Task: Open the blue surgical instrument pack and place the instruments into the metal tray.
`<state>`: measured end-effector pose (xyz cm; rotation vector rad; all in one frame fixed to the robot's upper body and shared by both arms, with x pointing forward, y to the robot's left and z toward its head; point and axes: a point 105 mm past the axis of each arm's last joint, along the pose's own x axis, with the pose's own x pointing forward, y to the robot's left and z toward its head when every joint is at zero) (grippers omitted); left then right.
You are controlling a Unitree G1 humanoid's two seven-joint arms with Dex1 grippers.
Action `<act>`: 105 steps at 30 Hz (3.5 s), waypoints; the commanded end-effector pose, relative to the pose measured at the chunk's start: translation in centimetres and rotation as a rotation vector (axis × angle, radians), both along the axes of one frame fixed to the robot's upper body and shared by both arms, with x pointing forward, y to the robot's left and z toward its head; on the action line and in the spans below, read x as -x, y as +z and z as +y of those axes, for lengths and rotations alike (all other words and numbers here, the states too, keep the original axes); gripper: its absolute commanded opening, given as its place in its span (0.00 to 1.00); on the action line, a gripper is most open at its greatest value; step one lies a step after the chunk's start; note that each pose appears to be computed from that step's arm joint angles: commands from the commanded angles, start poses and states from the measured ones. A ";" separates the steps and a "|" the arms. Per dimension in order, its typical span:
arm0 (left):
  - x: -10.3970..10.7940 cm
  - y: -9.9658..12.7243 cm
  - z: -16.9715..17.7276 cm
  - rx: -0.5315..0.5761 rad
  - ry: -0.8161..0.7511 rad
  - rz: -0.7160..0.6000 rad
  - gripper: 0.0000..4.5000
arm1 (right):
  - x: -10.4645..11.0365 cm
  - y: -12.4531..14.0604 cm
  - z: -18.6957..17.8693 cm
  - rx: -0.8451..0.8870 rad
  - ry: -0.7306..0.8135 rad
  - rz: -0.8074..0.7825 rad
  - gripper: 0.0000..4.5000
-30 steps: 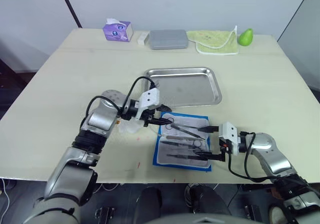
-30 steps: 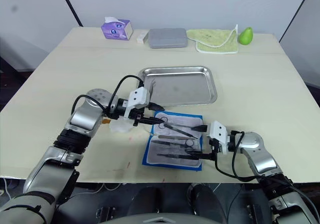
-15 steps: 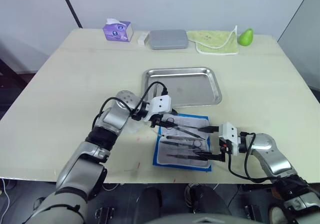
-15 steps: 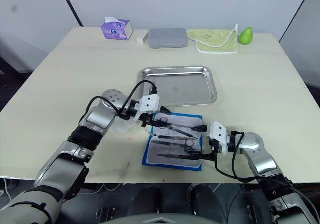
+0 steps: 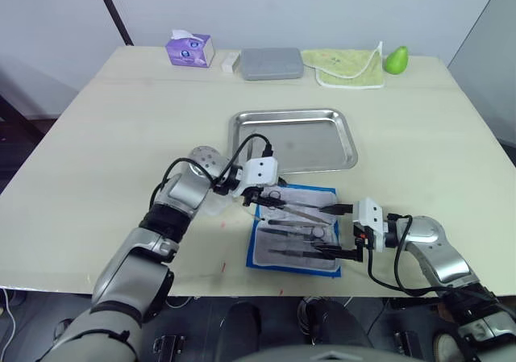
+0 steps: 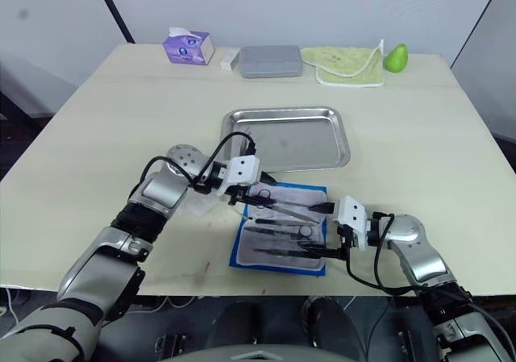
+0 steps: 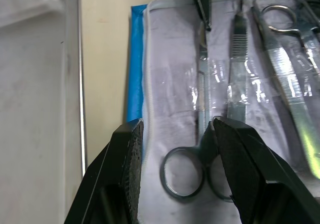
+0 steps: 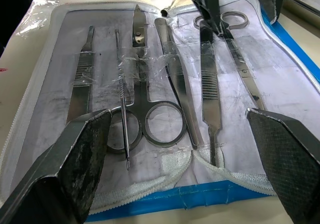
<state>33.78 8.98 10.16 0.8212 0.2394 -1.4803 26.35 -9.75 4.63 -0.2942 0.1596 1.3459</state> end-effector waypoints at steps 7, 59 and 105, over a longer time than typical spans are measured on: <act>0.4 0.4 0.0 -0.031 -0.034 -0.021 0.53 | 1.8 -4.2 -0.6 0.115 -0.007 0.150 1.00; -0.1 3.4 -1.4 -0.232 0.033 0.099 0.00 | 2.4 -6.2 -0.6 0.226 0.016 0.237 1.00; -1.5 9.4 4.2 0.426 1.210 0.072 0.00 | 2.1 -5.7 -1.6 0.206 0.052 0.203 1.00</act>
